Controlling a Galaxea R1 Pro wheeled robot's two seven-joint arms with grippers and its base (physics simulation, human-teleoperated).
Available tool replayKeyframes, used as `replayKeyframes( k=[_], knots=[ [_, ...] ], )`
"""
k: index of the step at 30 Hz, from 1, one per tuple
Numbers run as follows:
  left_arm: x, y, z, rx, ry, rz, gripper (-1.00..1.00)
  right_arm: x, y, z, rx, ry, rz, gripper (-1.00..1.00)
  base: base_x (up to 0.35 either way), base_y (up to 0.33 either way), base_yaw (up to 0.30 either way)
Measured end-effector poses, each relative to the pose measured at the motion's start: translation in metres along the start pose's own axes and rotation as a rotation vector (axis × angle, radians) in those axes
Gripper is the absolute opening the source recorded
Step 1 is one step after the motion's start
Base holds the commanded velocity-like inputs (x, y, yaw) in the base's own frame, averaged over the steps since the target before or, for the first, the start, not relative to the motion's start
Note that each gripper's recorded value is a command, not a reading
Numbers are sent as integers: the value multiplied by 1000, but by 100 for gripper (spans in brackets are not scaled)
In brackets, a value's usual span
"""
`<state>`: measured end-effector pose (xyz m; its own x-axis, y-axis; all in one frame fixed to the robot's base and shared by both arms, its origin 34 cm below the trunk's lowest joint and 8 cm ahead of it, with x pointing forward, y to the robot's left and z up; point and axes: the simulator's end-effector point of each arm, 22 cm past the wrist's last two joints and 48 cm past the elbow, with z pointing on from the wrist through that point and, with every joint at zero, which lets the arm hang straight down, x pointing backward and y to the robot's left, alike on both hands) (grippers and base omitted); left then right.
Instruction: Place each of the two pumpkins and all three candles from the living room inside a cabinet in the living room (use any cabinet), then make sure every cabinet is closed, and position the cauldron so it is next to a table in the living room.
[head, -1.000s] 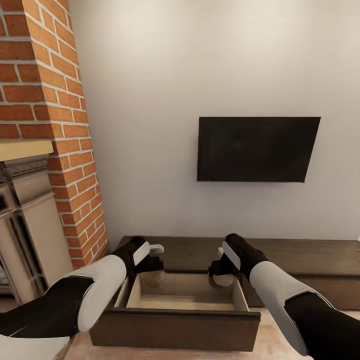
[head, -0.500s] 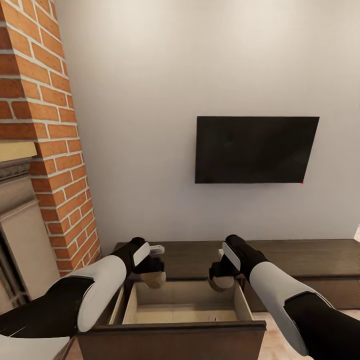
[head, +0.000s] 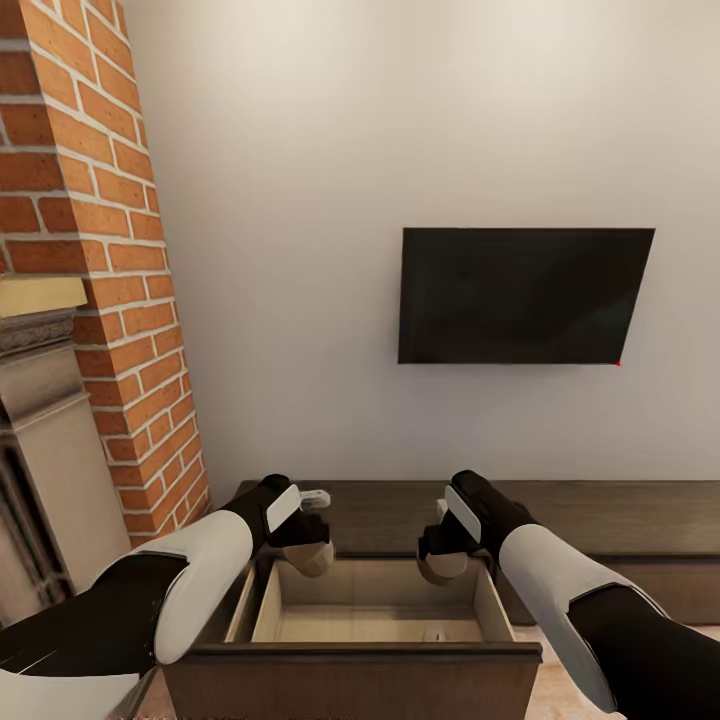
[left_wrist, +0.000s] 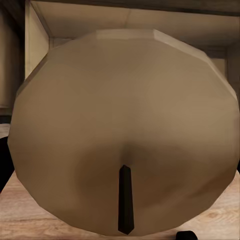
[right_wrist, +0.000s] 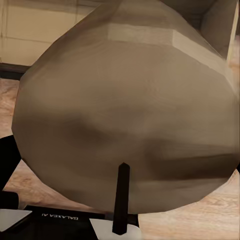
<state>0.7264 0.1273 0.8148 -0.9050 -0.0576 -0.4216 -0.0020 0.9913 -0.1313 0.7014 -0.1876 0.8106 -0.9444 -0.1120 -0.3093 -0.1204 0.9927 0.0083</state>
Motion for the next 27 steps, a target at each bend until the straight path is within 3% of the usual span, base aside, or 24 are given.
replayKeyframes(
  k=[8,11,18,27],
  knots=[
    [6,2,12,0,0,0,-100,4,6,13,-26,-3,2,-100,0,0,36],
    [8,2,17,3,0,0,-100,5,22,17,-75,-4,2,-100,0,0,2],
    [14,-11,27,68,0,-3,-100,9,27,28,-86,-6,-4,-100,0,0,0],
    [22,-9,40,70,-1,0,-100,9,37,42,-101,-33,-10,-100,0,0,0]
  ],
)
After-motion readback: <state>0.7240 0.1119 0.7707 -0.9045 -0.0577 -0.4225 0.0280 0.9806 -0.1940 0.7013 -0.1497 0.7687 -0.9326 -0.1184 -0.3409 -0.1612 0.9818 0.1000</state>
